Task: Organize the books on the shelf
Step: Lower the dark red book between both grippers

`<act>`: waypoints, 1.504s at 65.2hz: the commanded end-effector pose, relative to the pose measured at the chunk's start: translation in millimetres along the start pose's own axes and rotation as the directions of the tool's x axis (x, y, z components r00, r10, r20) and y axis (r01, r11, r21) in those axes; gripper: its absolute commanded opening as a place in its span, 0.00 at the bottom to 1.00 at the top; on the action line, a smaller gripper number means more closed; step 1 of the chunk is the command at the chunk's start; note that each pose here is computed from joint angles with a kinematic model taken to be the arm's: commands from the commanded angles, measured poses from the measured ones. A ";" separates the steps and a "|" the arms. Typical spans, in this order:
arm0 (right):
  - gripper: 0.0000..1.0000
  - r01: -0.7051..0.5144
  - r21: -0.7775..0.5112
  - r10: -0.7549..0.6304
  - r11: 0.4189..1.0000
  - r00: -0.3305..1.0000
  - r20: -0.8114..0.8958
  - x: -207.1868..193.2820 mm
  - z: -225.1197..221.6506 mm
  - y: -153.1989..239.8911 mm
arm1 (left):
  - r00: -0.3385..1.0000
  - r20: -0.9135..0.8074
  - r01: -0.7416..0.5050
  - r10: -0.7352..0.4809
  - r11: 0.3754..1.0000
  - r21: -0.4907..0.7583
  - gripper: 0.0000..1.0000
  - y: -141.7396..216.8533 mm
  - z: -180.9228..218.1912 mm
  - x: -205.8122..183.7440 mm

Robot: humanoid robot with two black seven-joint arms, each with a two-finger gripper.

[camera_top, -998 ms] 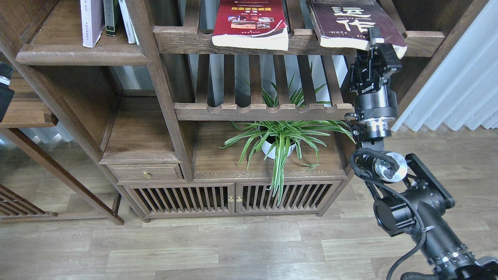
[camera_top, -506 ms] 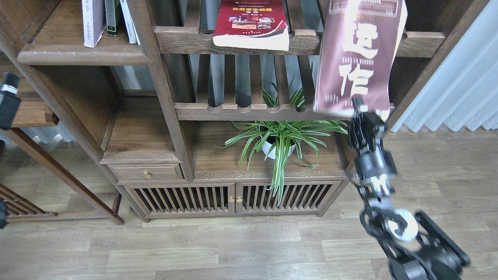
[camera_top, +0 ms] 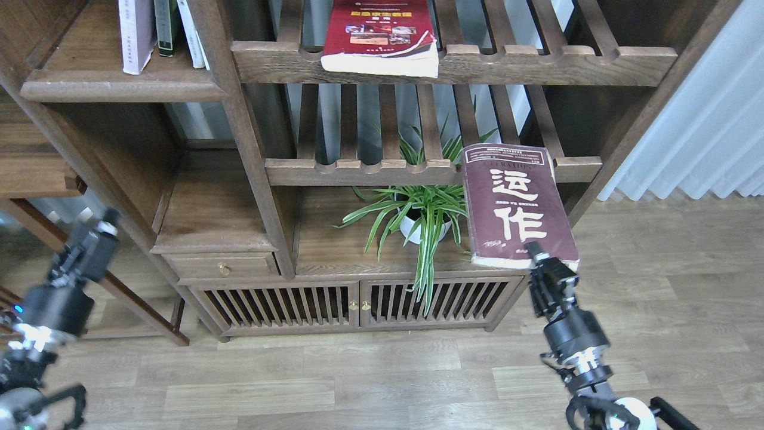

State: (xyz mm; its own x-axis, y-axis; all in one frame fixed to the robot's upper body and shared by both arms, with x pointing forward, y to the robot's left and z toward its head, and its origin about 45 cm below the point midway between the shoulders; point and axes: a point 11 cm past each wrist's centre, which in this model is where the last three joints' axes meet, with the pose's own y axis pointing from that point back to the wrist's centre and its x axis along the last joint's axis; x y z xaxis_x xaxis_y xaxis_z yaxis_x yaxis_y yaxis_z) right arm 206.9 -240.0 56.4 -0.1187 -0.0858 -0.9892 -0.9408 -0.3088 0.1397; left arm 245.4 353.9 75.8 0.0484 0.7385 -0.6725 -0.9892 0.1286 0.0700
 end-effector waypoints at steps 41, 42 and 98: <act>0.03 -0.153 -0.363 0.228 0.919 0.959 0.171 50.5 159.0 81.0 | 0.849 -0.419 -0.127 0.321 0.895 0.428 0.94 105.4 -158.3 -23.5; 0.03 -0.154 -0.366 0.229 0.918 0.958 0.174 50.4 160.5 81.8 | 0.846 -0.422 -0.126 0.325 0.892 0.433 0.94 106.4 -159.9 -24.3; 0.03 -0.132 -0.585 0.304 0.800 0.930 0.206 46.3 233.6 123.4 | 0.797 -0.500 -0.054 0.339 0.864 0.500 0.92 111.7 -212.6 -69.4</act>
State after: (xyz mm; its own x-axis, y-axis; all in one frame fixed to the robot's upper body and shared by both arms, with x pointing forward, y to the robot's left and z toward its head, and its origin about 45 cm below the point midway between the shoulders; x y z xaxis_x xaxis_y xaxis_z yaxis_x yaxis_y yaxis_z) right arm 45.1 -88.4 11.5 -0.4321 0.0369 -0.9011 -0.6770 -0.6734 0.2970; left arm 98.8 186.1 -26.6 -0.3682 0.3176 -0.8738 -0.7854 0.3968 0.4751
